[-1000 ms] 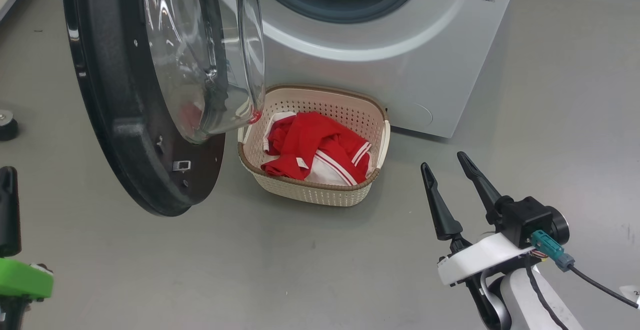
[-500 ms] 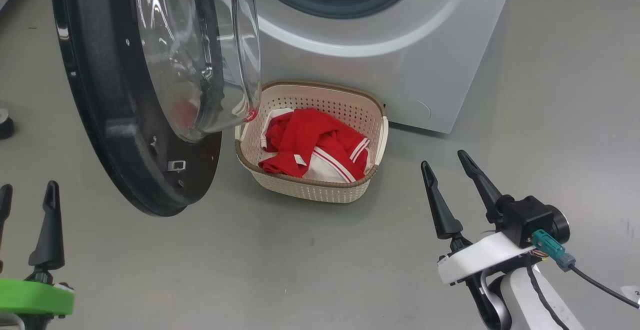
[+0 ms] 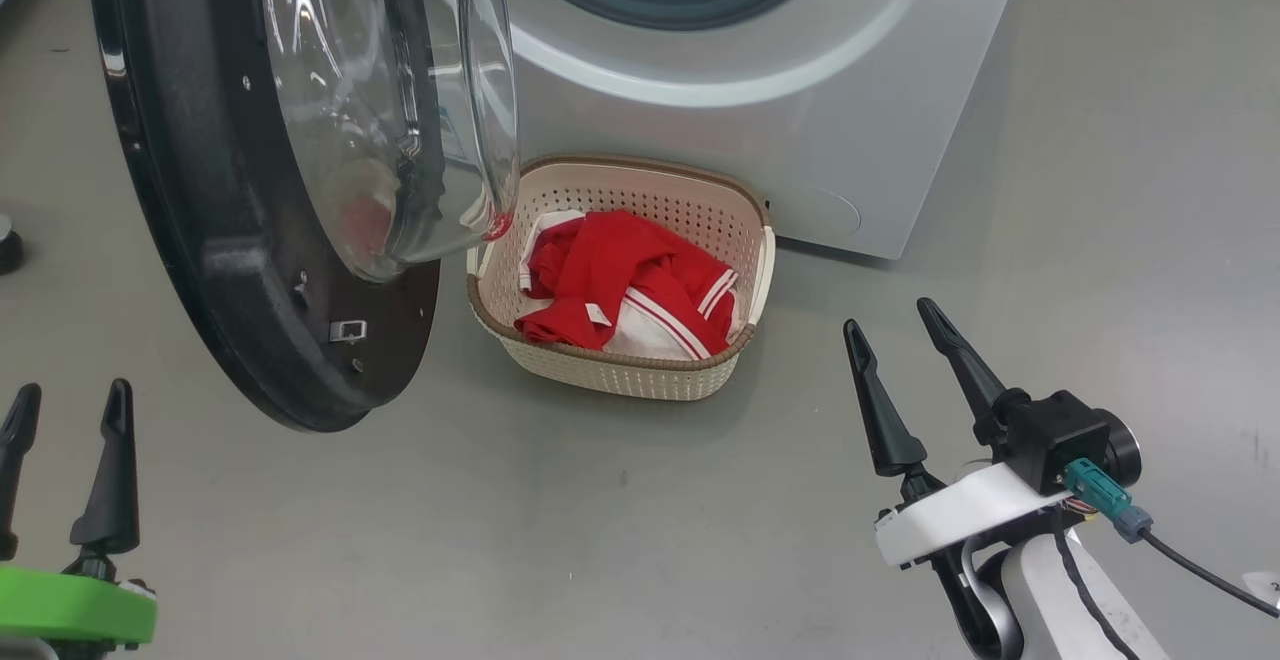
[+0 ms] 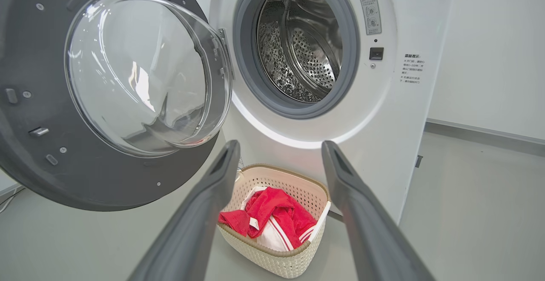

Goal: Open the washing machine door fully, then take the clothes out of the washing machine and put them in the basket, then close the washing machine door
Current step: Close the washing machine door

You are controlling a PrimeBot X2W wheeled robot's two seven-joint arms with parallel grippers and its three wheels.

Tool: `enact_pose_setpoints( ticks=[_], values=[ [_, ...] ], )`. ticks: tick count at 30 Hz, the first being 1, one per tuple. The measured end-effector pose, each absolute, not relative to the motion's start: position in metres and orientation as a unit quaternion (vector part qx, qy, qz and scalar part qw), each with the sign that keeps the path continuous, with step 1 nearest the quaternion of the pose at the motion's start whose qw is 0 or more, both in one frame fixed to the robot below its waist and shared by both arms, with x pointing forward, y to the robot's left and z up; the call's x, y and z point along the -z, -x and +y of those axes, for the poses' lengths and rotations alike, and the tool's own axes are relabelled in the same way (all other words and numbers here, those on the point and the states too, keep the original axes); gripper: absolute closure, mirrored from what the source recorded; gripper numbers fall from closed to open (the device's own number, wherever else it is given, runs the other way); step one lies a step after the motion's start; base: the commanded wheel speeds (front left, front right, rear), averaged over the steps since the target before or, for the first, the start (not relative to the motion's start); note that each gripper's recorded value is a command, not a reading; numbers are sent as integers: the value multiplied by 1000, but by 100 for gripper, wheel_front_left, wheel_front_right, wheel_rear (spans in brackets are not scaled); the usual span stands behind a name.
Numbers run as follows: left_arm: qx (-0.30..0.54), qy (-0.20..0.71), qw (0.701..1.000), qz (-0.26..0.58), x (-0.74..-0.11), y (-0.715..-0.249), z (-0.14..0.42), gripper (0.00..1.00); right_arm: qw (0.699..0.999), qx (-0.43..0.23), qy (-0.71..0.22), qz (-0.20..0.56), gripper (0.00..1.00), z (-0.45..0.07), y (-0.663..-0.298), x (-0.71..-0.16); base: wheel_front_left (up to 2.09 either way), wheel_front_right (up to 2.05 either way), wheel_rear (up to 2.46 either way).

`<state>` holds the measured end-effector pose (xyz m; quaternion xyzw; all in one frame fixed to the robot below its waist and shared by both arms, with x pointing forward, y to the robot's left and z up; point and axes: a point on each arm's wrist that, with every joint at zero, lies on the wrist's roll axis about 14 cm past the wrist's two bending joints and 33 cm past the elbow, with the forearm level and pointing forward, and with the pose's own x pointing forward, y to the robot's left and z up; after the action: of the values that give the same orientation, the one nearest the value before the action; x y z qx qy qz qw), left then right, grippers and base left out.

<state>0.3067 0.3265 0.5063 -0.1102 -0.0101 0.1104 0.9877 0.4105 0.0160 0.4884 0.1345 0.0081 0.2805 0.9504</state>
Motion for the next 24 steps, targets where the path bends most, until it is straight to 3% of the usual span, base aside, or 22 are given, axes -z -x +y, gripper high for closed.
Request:
enact_pose_setpoints(
  ticks=[24],
  values=[
    [-109,109,988,11,-491,-303,326,0,951,-278,-135,9,0,15,-412,-487,0,0,0]
  ],
)
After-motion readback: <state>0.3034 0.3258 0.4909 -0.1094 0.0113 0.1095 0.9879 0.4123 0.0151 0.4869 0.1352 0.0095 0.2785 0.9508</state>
